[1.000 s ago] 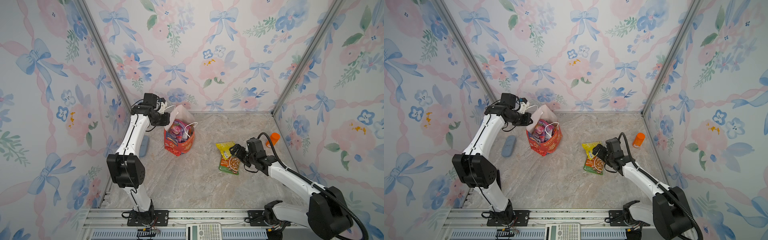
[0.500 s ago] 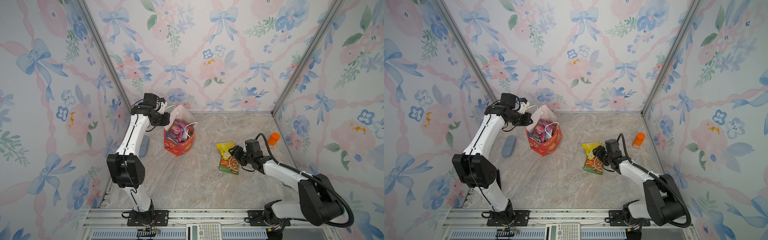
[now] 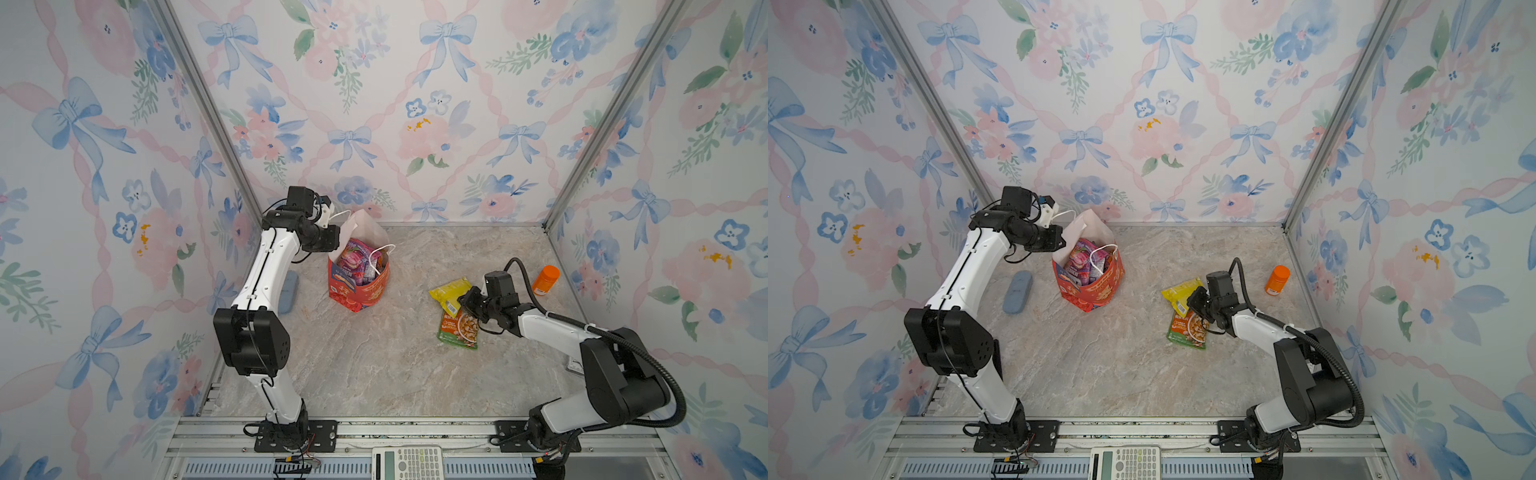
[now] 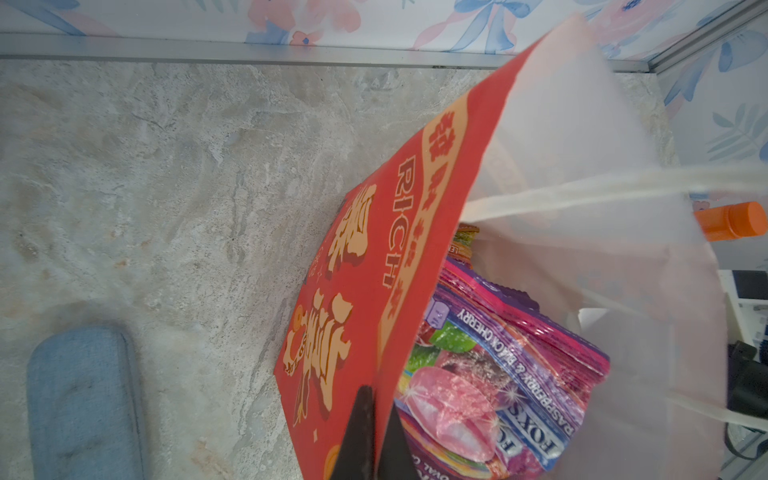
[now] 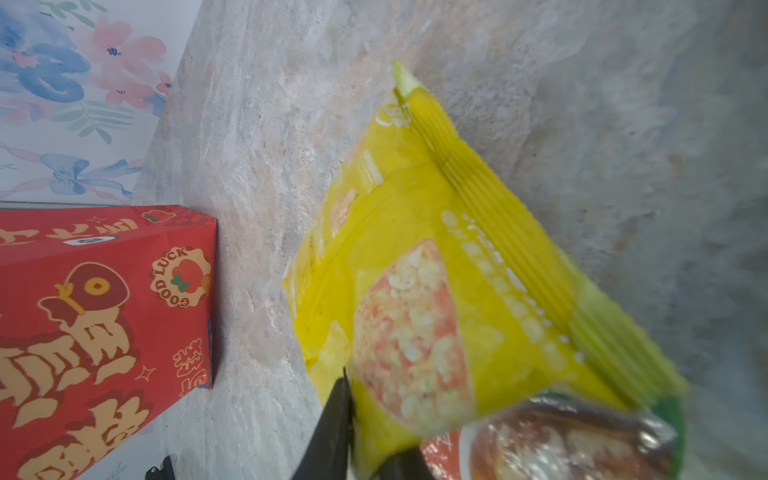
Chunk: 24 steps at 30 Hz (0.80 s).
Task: Place the snacks into the paper bag
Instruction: 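Grasp the yellow cracker packet with the right gripper and lift it, then carry the yellow packet over the bag opening beside the left gripper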
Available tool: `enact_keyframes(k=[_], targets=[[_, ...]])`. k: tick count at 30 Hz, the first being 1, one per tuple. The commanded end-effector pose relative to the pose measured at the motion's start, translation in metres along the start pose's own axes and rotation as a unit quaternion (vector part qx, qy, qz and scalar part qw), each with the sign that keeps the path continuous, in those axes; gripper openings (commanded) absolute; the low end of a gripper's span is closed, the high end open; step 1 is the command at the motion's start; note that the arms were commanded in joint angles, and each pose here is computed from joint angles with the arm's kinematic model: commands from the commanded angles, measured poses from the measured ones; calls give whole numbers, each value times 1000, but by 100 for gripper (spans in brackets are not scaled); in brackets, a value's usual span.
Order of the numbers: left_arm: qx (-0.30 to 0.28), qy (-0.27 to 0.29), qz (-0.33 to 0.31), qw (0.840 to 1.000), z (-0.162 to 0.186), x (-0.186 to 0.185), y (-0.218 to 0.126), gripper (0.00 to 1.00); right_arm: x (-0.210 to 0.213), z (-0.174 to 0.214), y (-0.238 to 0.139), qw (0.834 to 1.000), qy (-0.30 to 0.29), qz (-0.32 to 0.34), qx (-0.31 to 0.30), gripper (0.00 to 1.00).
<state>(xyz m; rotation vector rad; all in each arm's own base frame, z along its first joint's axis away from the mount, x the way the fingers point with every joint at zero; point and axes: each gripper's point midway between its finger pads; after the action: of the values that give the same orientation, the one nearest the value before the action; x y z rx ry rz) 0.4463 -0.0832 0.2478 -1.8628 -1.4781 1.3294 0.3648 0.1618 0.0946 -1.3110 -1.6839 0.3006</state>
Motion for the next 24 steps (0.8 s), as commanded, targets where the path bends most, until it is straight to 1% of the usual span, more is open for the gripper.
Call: enact_keyframes(k=[1,4,7,8,16,24], targets=[[7,-10,-10,1000,8,5,-9,0,35,-22,-25,996,-88,4,-24,12],[5,-9,-9,1000,8,4,-10,0,61,-31,-38,989,-146,11,-28,10],[5,-9,-9,1000,8,4,-10,0,91,-43,-52,981,-188,5,-41,9],[6,-9,-8,1000,8,4,-10,0,101,-47,-56,976,-211,1,-45,9],[7,-10,-12,1000,9,6,-9,0,177,-85,-88,955,-278,-47,-86,8],[8,-10,-10,1000,9,6,-8,0,244,-128,-108,935,-311,-96,-138,8]])
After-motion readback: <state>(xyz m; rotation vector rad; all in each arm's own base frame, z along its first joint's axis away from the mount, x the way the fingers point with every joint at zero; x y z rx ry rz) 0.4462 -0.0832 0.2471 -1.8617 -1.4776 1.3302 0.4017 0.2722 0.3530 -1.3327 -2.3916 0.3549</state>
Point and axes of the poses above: each gripper's point midway between its finger pads, its own y axis out along the fingers, its own x axis along the line the jaws close on, z = x × y, and after that the axes turned 15 degrees about -y, right-handed
